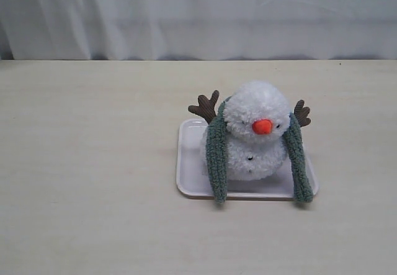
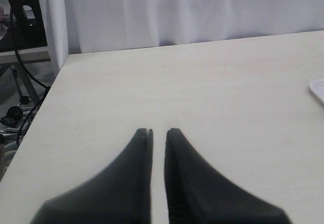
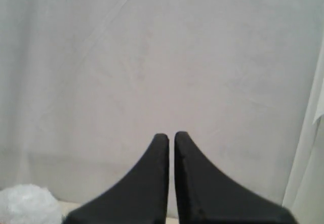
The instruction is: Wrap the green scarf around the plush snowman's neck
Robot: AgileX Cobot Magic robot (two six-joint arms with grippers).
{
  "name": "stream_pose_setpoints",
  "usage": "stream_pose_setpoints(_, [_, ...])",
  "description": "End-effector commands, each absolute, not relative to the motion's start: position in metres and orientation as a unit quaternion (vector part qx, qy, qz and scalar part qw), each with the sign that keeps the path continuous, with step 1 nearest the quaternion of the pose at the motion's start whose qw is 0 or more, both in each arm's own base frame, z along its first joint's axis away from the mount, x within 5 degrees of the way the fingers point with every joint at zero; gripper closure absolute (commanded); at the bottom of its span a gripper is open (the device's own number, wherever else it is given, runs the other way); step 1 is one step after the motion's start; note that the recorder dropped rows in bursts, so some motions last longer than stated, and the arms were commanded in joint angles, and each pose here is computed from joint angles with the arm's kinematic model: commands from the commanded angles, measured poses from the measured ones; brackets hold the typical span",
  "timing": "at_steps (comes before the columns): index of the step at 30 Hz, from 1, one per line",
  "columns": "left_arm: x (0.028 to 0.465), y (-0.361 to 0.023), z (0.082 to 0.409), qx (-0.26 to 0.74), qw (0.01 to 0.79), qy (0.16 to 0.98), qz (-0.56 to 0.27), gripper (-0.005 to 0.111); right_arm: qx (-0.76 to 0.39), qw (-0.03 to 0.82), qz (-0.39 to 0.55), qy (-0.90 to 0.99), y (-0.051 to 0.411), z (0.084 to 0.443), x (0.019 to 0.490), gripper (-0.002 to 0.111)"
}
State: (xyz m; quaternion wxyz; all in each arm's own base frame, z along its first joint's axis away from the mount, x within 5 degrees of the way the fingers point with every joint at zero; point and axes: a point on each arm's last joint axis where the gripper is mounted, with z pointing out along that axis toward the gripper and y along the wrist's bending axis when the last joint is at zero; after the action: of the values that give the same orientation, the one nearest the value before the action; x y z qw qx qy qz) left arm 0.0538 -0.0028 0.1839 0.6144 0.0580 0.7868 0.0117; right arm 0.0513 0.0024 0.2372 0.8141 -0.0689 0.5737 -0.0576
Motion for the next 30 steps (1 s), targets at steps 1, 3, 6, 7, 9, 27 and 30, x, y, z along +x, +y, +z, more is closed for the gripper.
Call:
stream_pose_setpoints(1, [0.054,-0.003,0.184,0.058,0.619,0.783,0.012,0.096,-0.079,0.784,-0.065,0.612,0.002,0.227,0.054,0.104])
stream_pose_setpoints(3, [0.054,-0.003,0.184,0.058,0.619,0.783,0.012,0.096,-0.083,0.771,-0.065,0.628,0.003,0.223,0.055,0.104])
stream_pose_setpoints(6, [0.054,-0.003,0.184,0.058,0.619,0.783,0.012,0.096,-0.088,0.754,-0.066,0.647,0.003,0.219,0.055,0.104])
stream_pose_setpoints(7, [0.054,-0.003,0.184,0.058,0.619,0.783,0.012,0.096,-0.086,0.749,-0.063,0.654,0.003,0.217,0.056,0.104])
stream_pose_setpoints(9, [0.054,-0.003,0.184,0.058,0.619,0.783,0.012,0.096,-0.077,0.738,-0.057,0.668,0.002,0.214,0.056,0.104])
stream_pose_setpoints(27, [0.054,-0.003,0.184,0.058,0.619,0.783,0.012,0.096,-0.026,0.626,-0.034,0.779,-0.002,0.186,0.054,0.104])
stream_pose_setpoints(30, [0.054,-0.003,0.184,0.058,0.619,0.783,0.012,0.096,-0.019,0.623,-0.030,0.782,-0.002,0.185,0.054,0.104])
